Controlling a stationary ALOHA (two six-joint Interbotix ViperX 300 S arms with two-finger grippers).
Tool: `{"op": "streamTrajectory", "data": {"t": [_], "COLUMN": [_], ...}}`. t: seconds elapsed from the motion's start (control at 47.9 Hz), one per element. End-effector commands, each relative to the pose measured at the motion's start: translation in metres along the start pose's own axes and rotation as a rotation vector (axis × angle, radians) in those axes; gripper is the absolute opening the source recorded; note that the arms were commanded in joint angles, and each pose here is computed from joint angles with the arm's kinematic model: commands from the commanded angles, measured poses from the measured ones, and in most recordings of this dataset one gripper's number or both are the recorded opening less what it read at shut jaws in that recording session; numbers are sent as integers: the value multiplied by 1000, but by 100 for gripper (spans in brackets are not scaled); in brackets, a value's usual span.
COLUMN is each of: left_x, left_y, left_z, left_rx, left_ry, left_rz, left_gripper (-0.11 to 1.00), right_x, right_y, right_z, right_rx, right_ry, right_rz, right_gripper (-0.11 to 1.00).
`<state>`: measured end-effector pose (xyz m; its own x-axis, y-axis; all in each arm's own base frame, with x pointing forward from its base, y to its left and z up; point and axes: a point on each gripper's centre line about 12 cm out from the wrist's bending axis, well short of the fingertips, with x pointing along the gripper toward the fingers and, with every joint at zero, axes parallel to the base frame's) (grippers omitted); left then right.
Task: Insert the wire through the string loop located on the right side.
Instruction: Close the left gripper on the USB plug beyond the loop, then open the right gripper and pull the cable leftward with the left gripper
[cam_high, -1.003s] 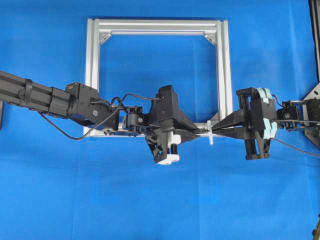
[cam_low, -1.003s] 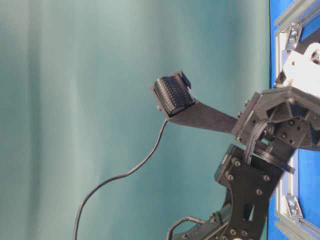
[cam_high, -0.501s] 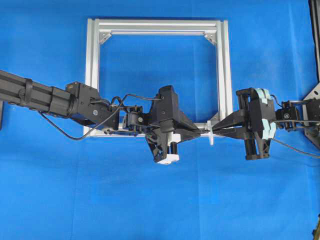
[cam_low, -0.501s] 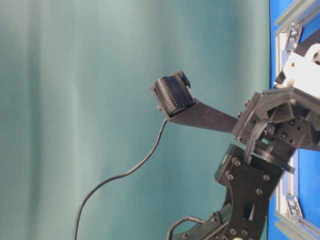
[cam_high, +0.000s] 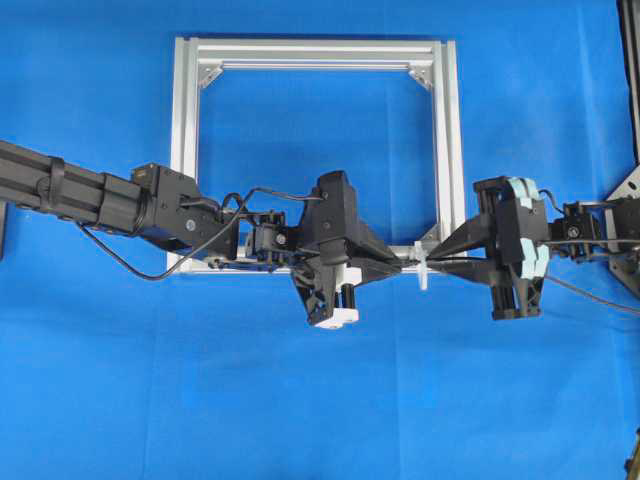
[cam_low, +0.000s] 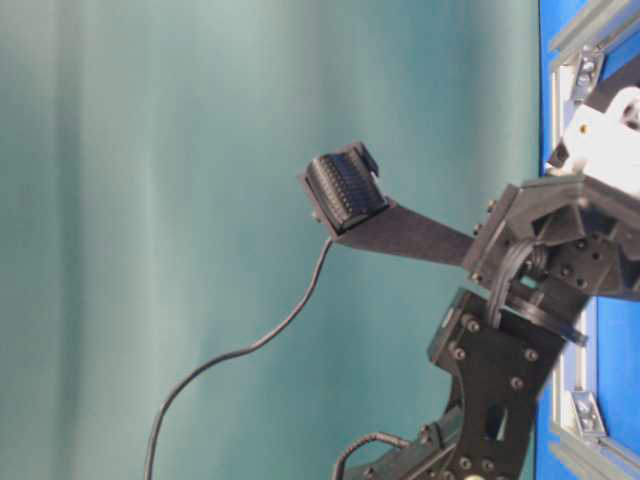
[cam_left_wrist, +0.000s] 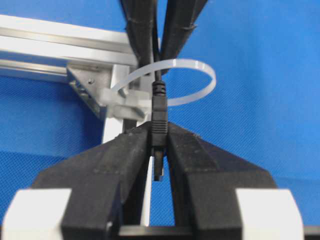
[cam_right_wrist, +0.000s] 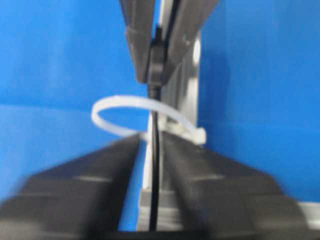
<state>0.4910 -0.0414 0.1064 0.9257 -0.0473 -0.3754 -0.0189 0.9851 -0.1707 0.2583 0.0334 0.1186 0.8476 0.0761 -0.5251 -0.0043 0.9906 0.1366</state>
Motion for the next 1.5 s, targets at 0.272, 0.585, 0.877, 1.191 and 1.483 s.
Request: {"op": "streamTrajectory", "data": {"t": [0.272, 0.585, 0.877, 1.191, 1.483], "left_x": [-2, -9, -44, -112, -165], "left_y": [-5, -5, -3, -2, -2], "left_z": [19, 21, 9, -10, -44], "left_rx": [3, 9, 12, 16, 24], "left_ry": [-49, -52, -33, -64, -23], "left_rz": [-12, -12, -10, -25, -44], "left_gripper": [7, 7, 7, 7, 7], "right_x": [-3, -2, -2, -2, -2], "right_y": [1, 1, 1, 1, 1], "right_z": [5, 6, 8, 9, 9], "right_rx": [1, 1, 0, -2, -2], "right_ry": [-17, -20, -24, -29, -29], "right_rz": [4, 4, 5, 5, 5], "right_gripper": [95, 94, 94, 94, 94]}}
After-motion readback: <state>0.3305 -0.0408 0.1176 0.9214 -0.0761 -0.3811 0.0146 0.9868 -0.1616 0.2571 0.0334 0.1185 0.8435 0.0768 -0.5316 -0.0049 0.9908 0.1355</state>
